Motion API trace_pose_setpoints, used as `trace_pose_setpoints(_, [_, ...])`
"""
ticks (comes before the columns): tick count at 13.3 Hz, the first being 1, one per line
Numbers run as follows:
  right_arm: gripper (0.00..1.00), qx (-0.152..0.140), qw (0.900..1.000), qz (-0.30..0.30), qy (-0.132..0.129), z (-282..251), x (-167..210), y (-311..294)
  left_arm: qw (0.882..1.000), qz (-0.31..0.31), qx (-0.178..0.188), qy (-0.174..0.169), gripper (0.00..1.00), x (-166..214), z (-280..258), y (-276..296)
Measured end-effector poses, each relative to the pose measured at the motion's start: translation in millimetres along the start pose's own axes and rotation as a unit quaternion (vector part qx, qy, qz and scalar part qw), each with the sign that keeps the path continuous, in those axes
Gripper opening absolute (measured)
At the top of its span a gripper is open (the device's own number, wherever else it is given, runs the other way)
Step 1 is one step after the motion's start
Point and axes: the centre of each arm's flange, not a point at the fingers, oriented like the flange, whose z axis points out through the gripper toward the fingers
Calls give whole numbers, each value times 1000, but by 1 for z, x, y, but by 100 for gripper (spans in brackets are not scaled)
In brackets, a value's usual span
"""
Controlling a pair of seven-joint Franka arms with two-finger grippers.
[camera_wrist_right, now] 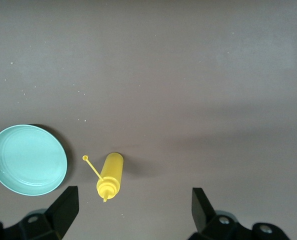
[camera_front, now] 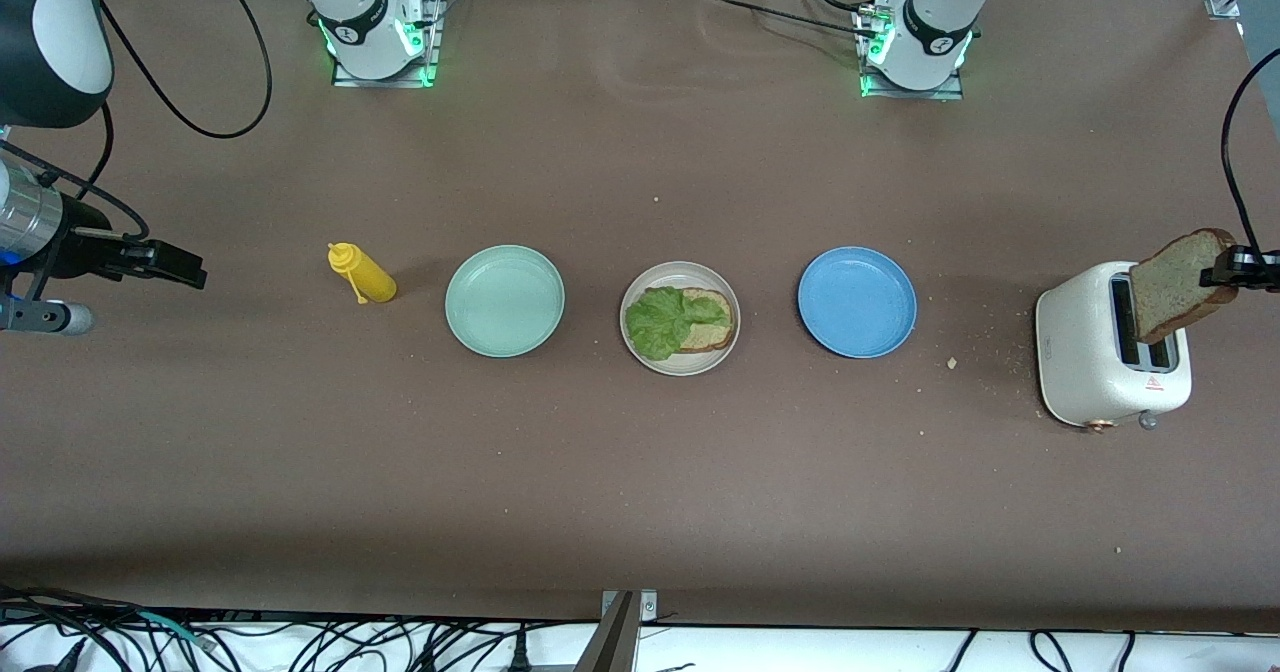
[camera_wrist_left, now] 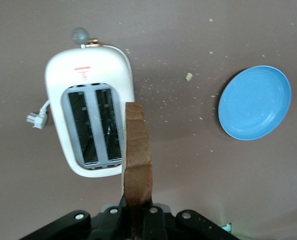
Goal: Make sandwich in beige plate with both arms
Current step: 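Lift the second toast slice out of the toaster with the left gripper, then carry the toast slice over the lettuce on the beige plate, left gripper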
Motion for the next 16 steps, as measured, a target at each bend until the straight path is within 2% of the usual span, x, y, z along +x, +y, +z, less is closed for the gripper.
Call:
trace_pose_setpoints(1, [100, 0, 1000, 0, 0, 0, 0, 0, 1000, 8, -11, -4, 9, 4, 1, 13])
trace_pose_setpoints(3, [100, 0, 1000, 0, 0, 0, 0, 0, 998, 24, -58, -9, 9, 8, 5, 36])
trace_pose_setpoints(5, [100, 0, 1000, 0, 1, -1, 0, 0, 992, 44, -122, -2, 9, 14, 7, 59])
trace_pose_setpoints(7, [100, 0, 1000, 0, 1, -1, 0, 0, 979, 64, -195, 0, 9, 28, 17, 89])
trace_pose_setpoints(11, [100, 0, 1000, 1, 1, -1, 0, 1, 956, 108, -266, -58, 9, 65, 69, 155])
trace_pose_setpoints(13, [100, 0, 1000, 1, 1, -1, 0, 1, 939, 114, -313, -88, 9, 87, 104, 201])
trace_pose_setpoints(16, [100, 0, 1000, 2, 2, -2, 0, 2, 903, 82, -401, -129, 9, 117, 153, 248])
